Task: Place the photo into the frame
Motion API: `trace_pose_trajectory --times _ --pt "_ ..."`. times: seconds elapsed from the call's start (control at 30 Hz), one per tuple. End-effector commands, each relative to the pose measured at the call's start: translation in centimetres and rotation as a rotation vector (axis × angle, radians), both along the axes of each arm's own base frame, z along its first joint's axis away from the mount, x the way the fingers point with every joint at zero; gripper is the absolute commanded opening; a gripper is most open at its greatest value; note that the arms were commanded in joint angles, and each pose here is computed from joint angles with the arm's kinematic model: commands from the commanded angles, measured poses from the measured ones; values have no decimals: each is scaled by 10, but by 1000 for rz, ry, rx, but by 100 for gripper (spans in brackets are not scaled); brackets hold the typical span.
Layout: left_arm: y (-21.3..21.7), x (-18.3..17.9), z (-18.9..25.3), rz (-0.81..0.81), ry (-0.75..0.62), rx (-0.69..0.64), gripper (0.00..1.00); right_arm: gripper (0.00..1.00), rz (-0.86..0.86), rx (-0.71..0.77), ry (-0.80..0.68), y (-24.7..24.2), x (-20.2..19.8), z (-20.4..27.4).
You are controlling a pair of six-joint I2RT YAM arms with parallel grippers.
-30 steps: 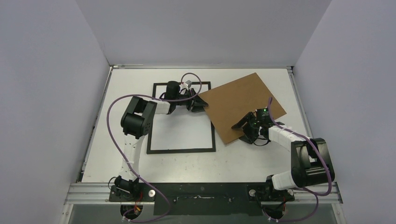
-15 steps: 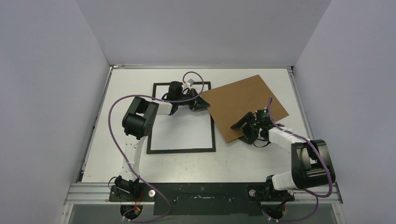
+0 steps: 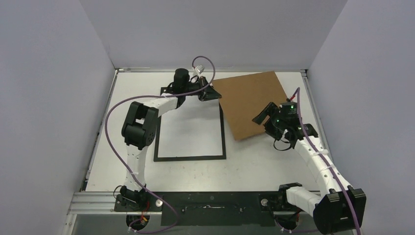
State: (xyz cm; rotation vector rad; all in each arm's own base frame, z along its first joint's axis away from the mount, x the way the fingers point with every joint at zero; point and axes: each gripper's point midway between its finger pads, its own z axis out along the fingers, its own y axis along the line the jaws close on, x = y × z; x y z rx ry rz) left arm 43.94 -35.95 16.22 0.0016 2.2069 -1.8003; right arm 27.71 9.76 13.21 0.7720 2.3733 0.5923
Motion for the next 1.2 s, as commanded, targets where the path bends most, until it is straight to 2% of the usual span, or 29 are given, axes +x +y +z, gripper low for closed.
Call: trace_pose_trajectory --times 0.0,0.17,0.3,0.43,0.53,0.63,0.8,0.93,1.07,1.17 --pt "4 -16 111 -99 -367 -17 0 82 30 -187 -221 -24 30 72" --pt "21 -42 119 -178 -494 182 0 82 246 -340 -499 -14 80 150" --pt "38 -59 122 -264 -598 289 0 85 462 -459 -708 4 105 207" --pt "52 -67 127 -337 -749 397 0 86 770 -578 -857 28 108 223" --pt "57 -67 137 -361 -830 430 0 87 906 -674 -955 35 107 232" --pt "62 -68 143 -383 -901 479 0 88 1017 -766 -972 34 106 235" --pt "79 -73 143 -410 -1004 599 0 87 1173 -818 -854 27 103 224" --pt "86 -77 145 -426 -1052 632 0 87 1231 -808 -883 33 99 229" --pt "87 -79 152 -418 -1087 627 0 85 1390 -745 -783 35 90 204" --pt "88 -84 152 -420 -1113 637 0 84 1427 -715 -772 38 91 196"
